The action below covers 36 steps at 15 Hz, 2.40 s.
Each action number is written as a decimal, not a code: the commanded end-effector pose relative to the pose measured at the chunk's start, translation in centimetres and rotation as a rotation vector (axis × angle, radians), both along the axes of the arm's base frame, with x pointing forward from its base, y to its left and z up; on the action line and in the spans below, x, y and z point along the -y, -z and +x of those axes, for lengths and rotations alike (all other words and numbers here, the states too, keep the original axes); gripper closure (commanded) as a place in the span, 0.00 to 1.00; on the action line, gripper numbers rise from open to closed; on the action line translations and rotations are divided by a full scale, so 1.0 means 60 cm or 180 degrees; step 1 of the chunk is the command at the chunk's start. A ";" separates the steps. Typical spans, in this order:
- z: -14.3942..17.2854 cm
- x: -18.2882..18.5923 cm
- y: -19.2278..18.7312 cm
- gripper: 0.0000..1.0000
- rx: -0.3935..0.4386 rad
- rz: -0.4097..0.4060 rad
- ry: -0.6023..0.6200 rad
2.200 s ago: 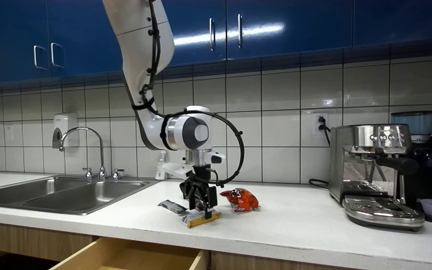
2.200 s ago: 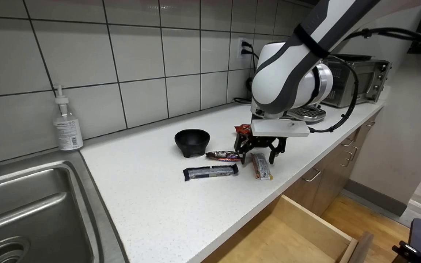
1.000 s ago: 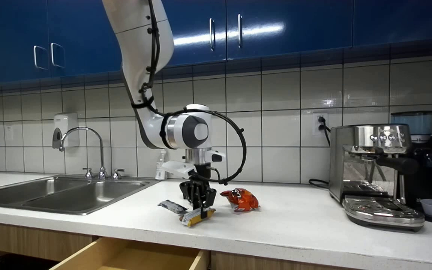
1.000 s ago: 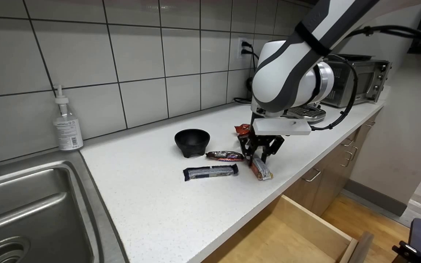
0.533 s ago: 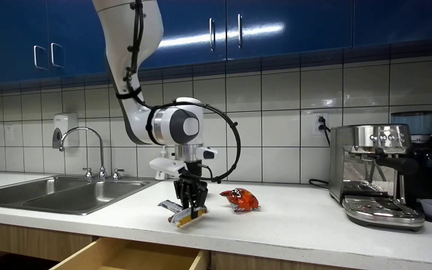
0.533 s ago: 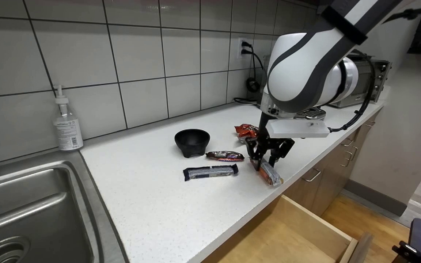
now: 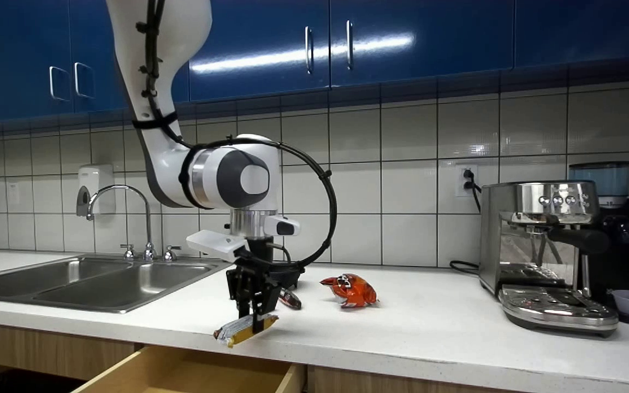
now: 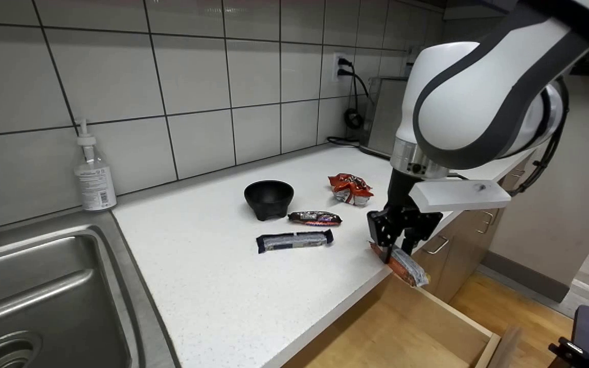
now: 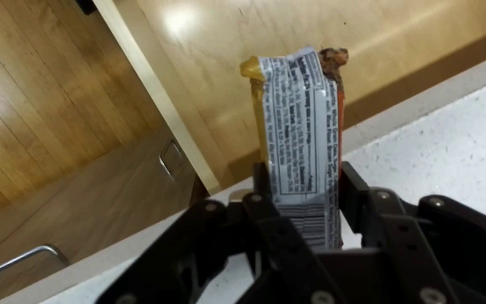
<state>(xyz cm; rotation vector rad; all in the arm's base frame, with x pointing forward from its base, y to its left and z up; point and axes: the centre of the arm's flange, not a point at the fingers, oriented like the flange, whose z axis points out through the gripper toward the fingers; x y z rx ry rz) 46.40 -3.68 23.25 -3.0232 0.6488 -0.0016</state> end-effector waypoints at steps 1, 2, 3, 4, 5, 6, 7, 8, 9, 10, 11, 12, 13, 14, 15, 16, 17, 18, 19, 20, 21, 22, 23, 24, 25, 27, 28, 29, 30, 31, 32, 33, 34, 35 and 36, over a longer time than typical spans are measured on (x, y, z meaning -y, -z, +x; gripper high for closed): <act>-0.063 -0.002 -0.002 0.83 -0.0081 0.0064 -0.0115; -0.076 -0.002 0.005 0.83 -0.0135 0.0060 -0.0145; -0.088 -0.003 0.011 0.83 -0.0176 0.0056 -0.0169; -0.100 -0.004 0.017 0.83 -0.0223 0.0044 -0.0202; -0.110 -0.006 0.022 0.83 -0.0262 0.0037 -0.0230; -0.119 -0.006 0.028 0.83 -0.0301 0.0030 -0.0245; -0.126 -0.006 0.033 0.83 -0.0334 0.0022 -0.0254; -0.132 -0.006 0.039 0.83 -0.0366 0.0007 -0.0254; -0.136 -0.005 0.044 0.83 -0.0395 0.0001 -0.0256; -0.139 -0.003 0.053 0.83 -0.0430 -0.0009 -0.0252; -0.142 -0.002 0.058 0.83 -0.0458 -0.0009 -0.0253; -0.145 0.000 0.064 0.83 -0.0477 -0.0023 -0.0255; -0.147 0.000 0.067 0.83 -0.0485 -0.0035 -0.0267; -0.148 0.000 0.070 0.83 -0.0491 -0.0056 -0.0280; -0.148 0.001 0.073 0.83 -0.0497 -0.0068 -0.0291; -0.147 0.001 0.076 0.83 -0.0471 -0.0108 -0.0296; -0.146 0.002 0.079 0.83 -0.0450 -0.0141 -0.0312; -0.143 0.002 0.083 0.83 -0.0430 -0.0162 -0.0320; -0.140 0.003 0.086 0.83 -0.0414 -0.0181 -0.0330; -0.137 0.003 0.091 0.83 -0.0408 -0.0191 -0.0339; -0.134 0.002 0.095 0.83 -0.0398 -0.0199 -0.0343; -0.131 0.001 0.100 0.83 -0.0393 -0.0201 -0.0351; -0.128 0.001 0.106 0.83 -0.0396 -0.0209 -0.0355; -0.125 0.000 0.111 0.83 -0.0399 -0.0212 -0.0360; -0.122 0.001 0.116 0.83 -0.0400 -0.0210 -0.0360; -0.115 0.001 0.124 0.83 -0.0396 -0.0215 -0.0351; -0.111 0.002 0.127 0.83 -0.0397 -0.0213 -0.0351; -0.107 0.002 0.130 0.83 -0.0398 -0.0215 -0.0354; -0.103 0.002 0.133 0.83 -0.0408 -0.0220 -0.0357; -0.101 0.002 0.135 0.42 -0.0412 -0.0217 -0.0356; -0.098 0.003 0.135 0.31 -0.0410 -0.0215 -0.0358; -0.097 0.002 0.135 0.24 -0.0407 -0.0215 -0.0362; -0.096 0.001 0.133 0.18 -0.0398 -0.0214 -0.0369; -0.096 -0.001 0.129 0.10 -0.0387 -0.0208 -0.0379; -0.097 -0.003 0.125 0.03 -0.0377 -0.0195 -0.0393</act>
